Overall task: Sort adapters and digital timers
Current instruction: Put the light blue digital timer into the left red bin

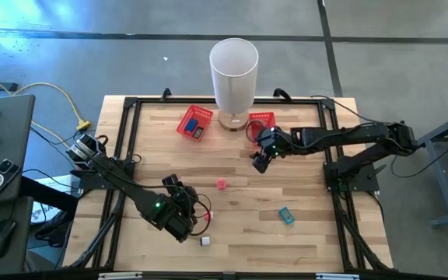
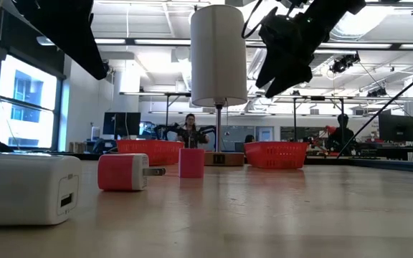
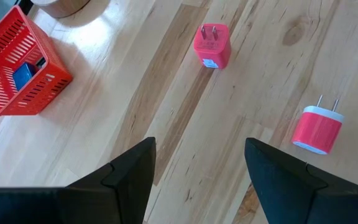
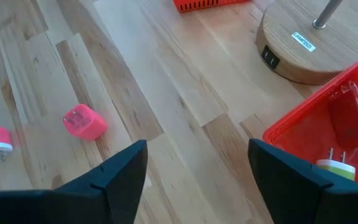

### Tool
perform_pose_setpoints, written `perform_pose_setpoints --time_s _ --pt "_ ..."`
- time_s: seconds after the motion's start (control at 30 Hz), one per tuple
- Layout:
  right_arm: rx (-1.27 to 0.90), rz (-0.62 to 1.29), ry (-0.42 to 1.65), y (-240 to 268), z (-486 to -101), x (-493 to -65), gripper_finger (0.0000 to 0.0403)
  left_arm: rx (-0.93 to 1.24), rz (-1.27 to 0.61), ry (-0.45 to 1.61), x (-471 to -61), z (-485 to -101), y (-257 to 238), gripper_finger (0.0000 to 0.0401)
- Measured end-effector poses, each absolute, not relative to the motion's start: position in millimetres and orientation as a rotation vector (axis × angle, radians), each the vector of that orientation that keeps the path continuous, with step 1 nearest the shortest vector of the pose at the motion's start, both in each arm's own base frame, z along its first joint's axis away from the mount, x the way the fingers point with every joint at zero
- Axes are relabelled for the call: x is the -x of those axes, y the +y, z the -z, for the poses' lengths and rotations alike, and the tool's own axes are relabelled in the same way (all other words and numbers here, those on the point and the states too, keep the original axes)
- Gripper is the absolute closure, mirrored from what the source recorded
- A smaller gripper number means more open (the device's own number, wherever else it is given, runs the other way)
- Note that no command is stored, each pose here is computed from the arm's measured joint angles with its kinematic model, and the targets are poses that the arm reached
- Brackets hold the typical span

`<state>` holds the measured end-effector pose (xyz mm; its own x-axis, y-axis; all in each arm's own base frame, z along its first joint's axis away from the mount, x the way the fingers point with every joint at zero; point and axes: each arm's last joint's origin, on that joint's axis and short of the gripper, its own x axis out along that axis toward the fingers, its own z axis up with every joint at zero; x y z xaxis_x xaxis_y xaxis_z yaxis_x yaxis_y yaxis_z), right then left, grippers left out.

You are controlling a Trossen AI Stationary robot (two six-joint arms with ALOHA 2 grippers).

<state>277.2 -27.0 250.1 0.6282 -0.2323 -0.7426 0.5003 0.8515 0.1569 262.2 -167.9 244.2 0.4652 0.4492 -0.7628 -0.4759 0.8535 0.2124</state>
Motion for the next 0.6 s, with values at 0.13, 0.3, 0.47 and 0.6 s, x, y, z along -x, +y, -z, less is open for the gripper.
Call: perform_pose_setpoints --time_s 0.13,0.3,0.47,0.6 --pt "-0.366 0.430 0.788 -27.0 -249.9 -277.2 0.0084 0.032 -0.568 0.927 -262.2 -244.1 -167.8 0.0165" --pt "-0.347 0.469 0.778 -28.2 -250.1 -276.9 0.0013 0.031 -0.569 0.927 -262.1 -244.0 -167.8 0.0165" --pt "-0.277 0.491 0.773 -28.6 -251.5 -276.3 0.0029 0.021 -0.578 0.911 -262.3 -244.3 -167.4 0.0165" --pt "-0.209 0.436 0.787 -15.6 -251.7 -276.7 0.0050 0.020 -0.579 0.910 -262.3 -244.3 -167.4 0.0165"
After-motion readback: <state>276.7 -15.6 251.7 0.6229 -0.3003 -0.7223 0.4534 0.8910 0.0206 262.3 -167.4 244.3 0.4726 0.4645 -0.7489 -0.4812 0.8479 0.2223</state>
